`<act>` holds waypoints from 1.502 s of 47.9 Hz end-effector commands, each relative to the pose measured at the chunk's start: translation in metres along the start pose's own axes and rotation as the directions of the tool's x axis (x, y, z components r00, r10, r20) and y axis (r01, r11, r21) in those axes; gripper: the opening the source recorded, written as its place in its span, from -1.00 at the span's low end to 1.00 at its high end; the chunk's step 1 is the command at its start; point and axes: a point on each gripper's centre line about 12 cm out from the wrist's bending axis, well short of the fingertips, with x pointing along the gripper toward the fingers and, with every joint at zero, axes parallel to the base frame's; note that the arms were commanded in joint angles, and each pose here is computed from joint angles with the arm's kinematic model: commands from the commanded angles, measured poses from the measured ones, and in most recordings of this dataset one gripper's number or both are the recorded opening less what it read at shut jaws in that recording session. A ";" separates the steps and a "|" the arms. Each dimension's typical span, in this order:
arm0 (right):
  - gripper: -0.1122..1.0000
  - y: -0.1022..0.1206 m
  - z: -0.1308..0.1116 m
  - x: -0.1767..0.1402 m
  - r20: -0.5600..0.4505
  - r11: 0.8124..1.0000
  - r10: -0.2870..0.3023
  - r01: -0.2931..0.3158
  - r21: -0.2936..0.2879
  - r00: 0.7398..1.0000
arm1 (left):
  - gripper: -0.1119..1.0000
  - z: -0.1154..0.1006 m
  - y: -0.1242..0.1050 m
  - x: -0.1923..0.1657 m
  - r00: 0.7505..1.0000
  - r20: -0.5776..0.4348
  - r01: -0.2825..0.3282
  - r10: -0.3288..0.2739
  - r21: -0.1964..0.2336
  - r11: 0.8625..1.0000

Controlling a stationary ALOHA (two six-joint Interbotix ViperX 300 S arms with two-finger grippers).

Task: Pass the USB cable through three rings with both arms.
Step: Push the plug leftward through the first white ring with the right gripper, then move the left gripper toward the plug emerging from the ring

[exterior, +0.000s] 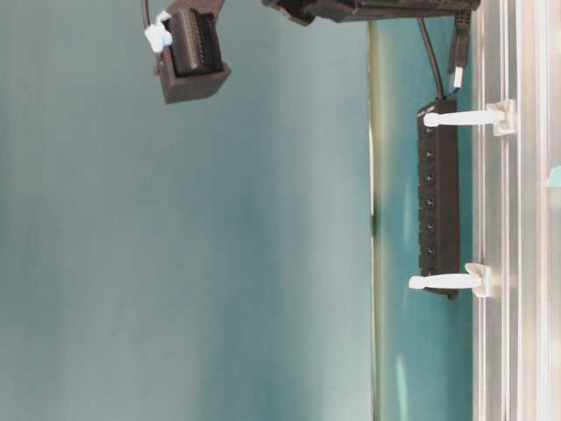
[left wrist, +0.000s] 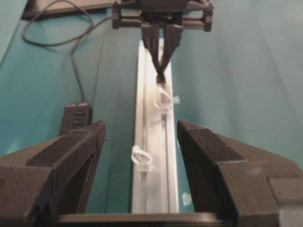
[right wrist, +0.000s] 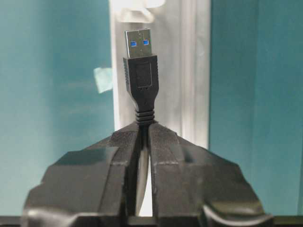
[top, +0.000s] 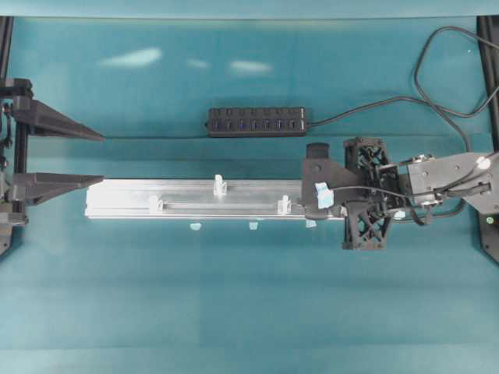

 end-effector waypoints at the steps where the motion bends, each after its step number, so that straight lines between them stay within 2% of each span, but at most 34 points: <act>1: -0.96 -0.001 0.008 -0.001 0.024 1.000 0.000 0.000 -0.001 1.000 | 0.44 0.011 0.002 0.000 1.000 0.027 -0.006 0.006 0.001 1.000; 27: -0.96 0.004 0.024 0.012 0.049 1.000 0.011 -0.011 -0.012 0.999 | 0.44 0.011 0.002 0.000 1.000 0.025 -0.006 0.006 0.001 1.000; 49: -0.96 0.005 0.038 0.014 0.090 1.000 0.018 -0.018 0.002 0.996 | 0.44 0.007 0.001 0.007 1.000 0.006 -0.002 0.002 -0.002 1.000; 52: -0.96 0.006 0.038 0.015 0.092 1.000 0.020 -0.020 0.000 0.996 | 0.44 0.004 0.001 0.011 1.000 -0.012 0.000 -0.001 -0.011 1.000; 58: -0.96 0.005 0.037 0.017 0.095 1.000 0.021 -0.021 -0.001 0.995 | 0.44 -0.002 0.000 0.021 0.999 -0.049 0.004 -0.006 -0.056 0.998; 63: -0.96 0.006 0.038 0.017 0.104 1.000 0.025 -0.025 -0.002 0.994 | 0.44 -0.001 0.000 0.029 1.000 -0.029 0.003 -0.006 -0.086 0.996; 72: -0.96 0.005 0.035 0.017 0.146 0.999 0.034 -0.034 0.002 0.989 | 0.44 -0.007 -0.002 0.044 1.000 0.002 0.003 -0.003 -0.095 0.995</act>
